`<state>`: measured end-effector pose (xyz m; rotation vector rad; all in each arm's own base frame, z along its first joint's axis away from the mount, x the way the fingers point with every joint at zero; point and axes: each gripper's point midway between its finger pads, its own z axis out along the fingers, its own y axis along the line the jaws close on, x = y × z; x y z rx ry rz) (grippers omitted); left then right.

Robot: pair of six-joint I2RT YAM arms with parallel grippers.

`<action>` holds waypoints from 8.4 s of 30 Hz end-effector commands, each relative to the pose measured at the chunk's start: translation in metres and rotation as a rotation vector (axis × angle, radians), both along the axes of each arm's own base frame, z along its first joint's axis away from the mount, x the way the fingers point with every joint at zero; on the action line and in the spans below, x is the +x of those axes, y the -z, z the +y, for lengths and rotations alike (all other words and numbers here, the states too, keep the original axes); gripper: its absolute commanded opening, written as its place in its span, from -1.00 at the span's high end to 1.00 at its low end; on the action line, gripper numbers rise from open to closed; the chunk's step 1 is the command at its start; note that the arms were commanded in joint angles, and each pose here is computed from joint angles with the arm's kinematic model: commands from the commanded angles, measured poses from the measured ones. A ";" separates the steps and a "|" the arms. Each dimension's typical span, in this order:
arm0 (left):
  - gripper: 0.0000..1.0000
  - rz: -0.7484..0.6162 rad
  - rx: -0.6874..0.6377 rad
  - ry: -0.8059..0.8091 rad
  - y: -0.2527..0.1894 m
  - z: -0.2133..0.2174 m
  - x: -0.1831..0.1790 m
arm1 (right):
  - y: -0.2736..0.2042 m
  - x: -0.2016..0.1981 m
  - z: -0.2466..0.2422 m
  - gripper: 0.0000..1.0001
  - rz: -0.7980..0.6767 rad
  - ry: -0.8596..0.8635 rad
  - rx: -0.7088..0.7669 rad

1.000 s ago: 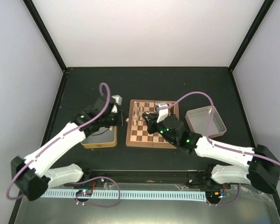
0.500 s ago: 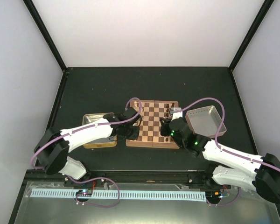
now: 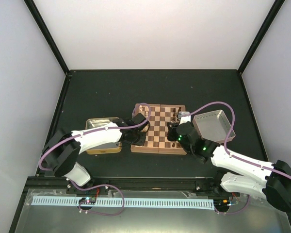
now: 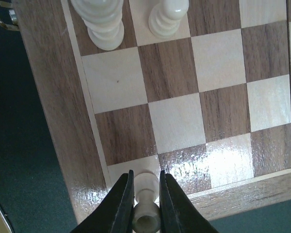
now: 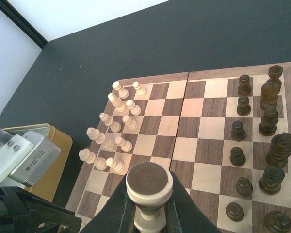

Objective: Set up the chess pieces on the board
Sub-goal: Place the chess piece on the chessboard, then pick up the chess piece from the storage box.

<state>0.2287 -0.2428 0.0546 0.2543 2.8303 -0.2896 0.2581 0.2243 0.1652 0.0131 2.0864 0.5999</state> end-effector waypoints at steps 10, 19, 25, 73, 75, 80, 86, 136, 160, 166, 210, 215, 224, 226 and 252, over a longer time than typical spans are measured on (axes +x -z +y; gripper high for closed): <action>0.41 -0.008 0.033 -0.005 -0.005 0.005 0.000 | -0.002 -0.002 0.000 0.90 0.002 -0.012 0.031; 0.22 -0.109 -0.080 -0.034 -0.058 -0.001 0.013 | -0.017 -0.007 0.006 0.89 -0.072 -0.113 0.061; 0.01 -0.299 -0.406 -0.024 -0.149 -0.015 0.021 | -0.060 -0.043 0.039 0.89 -0.361 -0.504 0.039; 0.97 0.066 -0.734 0.335 -0.161 -0.071 -0.025 | -0.064 -0.046 0.082 0.72 -0.436 -0.834 -0.431; 0.97 0.061 -0.743 0.325 -0.163 -0.069 -0.022 | -0.067 -0.045 0.080 0.65 -0.428 -0.810 -0.410; 0.97 -0.008 -0.799 0.272 -0.177 -0.053 -0.007 | -0.072 -0.038 0.061 -0.09 -0.382 -0.681 -0.298; 0.97 -0.164 -0.924 0.197 -0.213 -0.026 0.010 | -0.105 -0.048 0.038 -0.45 -0.375 -0.587 0.056; 0.20 -0.472 -1.196 0.169 -0.313 -0.002 0.002 | -0.208 -0.030 0.100 0.98 0.105 -0.784 0.999; -0.49 -0.857 -0.297 -0.368 -0.215 0.161 0.024 | 0.035 -0.006 0.122 0.97 0.355 -0.397 -0.464; -0.51 -0.859 -0.306 -0.367 -0.216 0.161 0.023 | 0.057 0.002 0.134 0.97 0.385 -0.369 -0.540; -0.64 -0.814 -0.316 -0.337 -0.206 0.152 0.027 | 0.049 0.020 0.151 0.26 0.363 -0.321 -0.482; -0.69 -0.734 -0.317 -0.312 -0.187 0.141 0.032 | 0.030 0.022 0.131 0.15 0.323 -0.243 -0.402; -0.38 -0.388 -0.223 -0.396 -0.080 0.141 0.045 | 0.029 0.017 0.062 0.11 0.332 -0.085 -0.270; -0.18 -0.315 -0.225 -0.414 -0.057 0.141 0.049 | 0.032 0.016 0.051 0.12 0.331 -0.069 -0.260; 0.55 -0.050 -0.046 -0.434 0.015 0.149 0.075 | 0.050 0.017 0.030 0.28 0.304 -0.089 -0.237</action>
